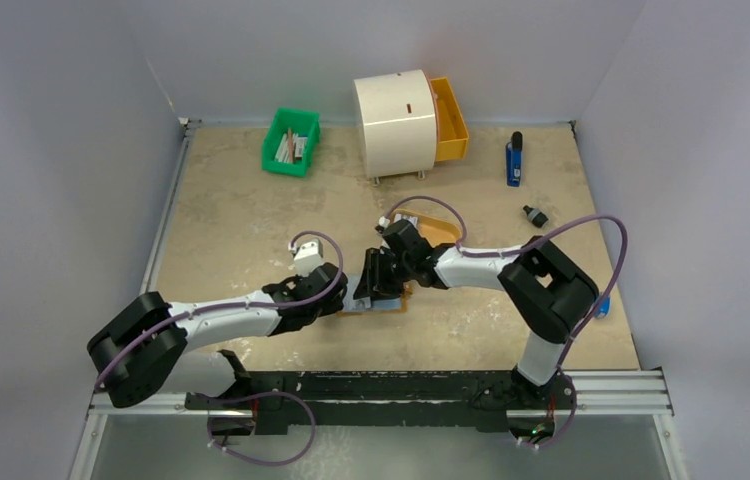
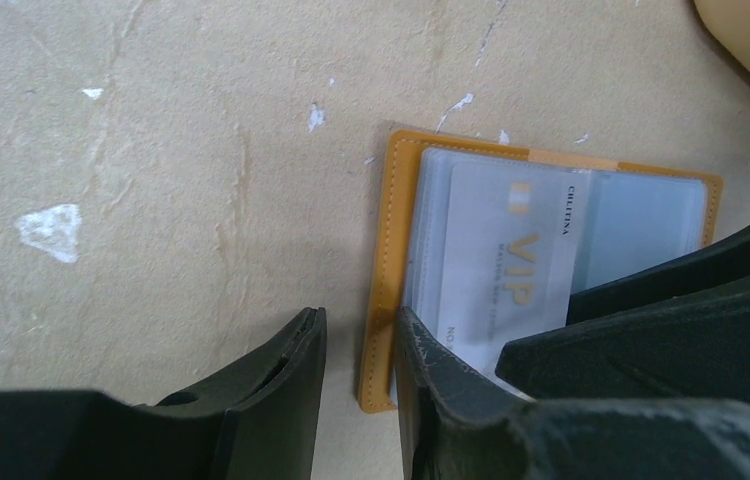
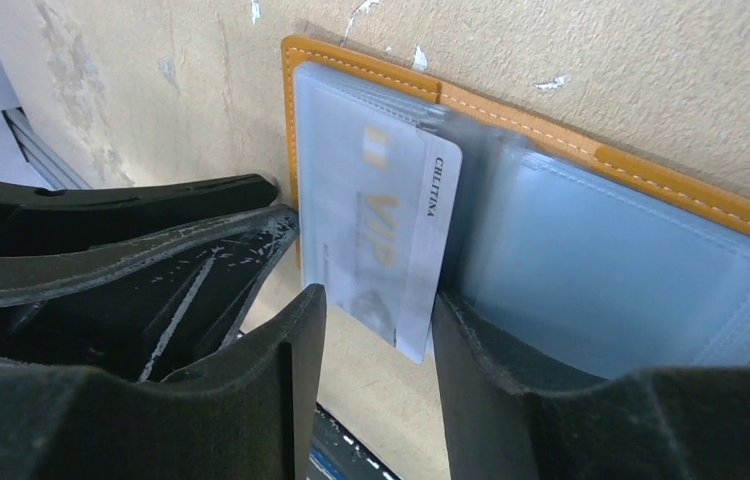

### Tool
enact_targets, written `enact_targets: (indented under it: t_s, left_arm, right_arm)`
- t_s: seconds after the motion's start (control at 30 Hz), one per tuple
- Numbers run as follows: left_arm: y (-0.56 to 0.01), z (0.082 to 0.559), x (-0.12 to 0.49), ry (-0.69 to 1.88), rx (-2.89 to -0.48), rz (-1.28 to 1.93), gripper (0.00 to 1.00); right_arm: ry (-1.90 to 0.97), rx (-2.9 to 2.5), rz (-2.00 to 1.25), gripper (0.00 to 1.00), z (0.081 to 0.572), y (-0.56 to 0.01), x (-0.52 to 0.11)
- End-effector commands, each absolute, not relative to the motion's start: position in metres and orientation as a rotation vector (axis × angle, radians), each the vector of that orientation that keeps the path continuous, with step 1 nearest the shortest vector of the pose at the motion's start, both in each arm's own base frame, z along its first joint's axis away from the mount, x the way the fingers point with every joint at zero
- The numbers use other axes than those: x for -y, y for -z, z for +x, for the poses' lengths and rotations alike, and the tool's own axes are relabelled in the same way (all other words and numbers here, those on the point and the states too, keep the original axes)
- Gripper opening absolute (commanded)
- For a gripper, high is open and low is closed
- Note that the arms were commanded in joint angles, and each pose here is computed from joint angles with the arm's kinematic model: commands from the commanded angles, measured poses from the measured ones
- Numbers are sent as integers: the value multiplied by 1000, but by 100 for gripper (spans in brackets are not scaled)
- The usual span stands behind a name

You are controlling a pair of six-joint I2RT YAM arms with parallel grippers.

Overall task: Put the credit cards into the card holder
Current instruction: Insert the credit card into the card holder.

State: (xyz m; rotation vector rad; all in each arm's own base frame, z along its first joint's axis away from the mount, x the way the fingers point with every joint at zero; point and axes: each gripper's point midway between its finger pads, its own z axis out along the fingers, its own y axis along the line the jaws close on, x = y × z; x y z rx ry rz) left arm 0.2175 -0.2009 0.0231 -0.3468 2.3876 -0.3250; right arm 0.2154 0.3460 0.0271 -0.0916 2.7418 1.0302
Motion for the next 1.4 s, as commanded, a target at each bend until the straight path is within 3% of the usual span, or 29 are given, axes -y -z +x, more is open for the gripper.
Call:
enact_targets:
  t_s: [0.0,0.27,0.5,0.83,1.37]
  left_arm:
    - [-39,223,191,286,-2334,-374,31]
    - [-44,227,183,231,-2312,-372,31]
    - [-42,230,183,220,-2312,-375,30]
    - [-38,230,187,249,-2317,-381,29]
    - [-32,228,193,282,-2335,-375,27]
  right_arm:
    - [-928,-2759,-75,47,213,-29,-336]
    - [-916,-2722,-49,48,220,-43,-335]
    - [-851,-2689,-9,43,226,-53,-325]
    - [-675,-2708,-58,17,234,-46,-309]
    - [-628,-2736,-128,10,241,-27,-315]
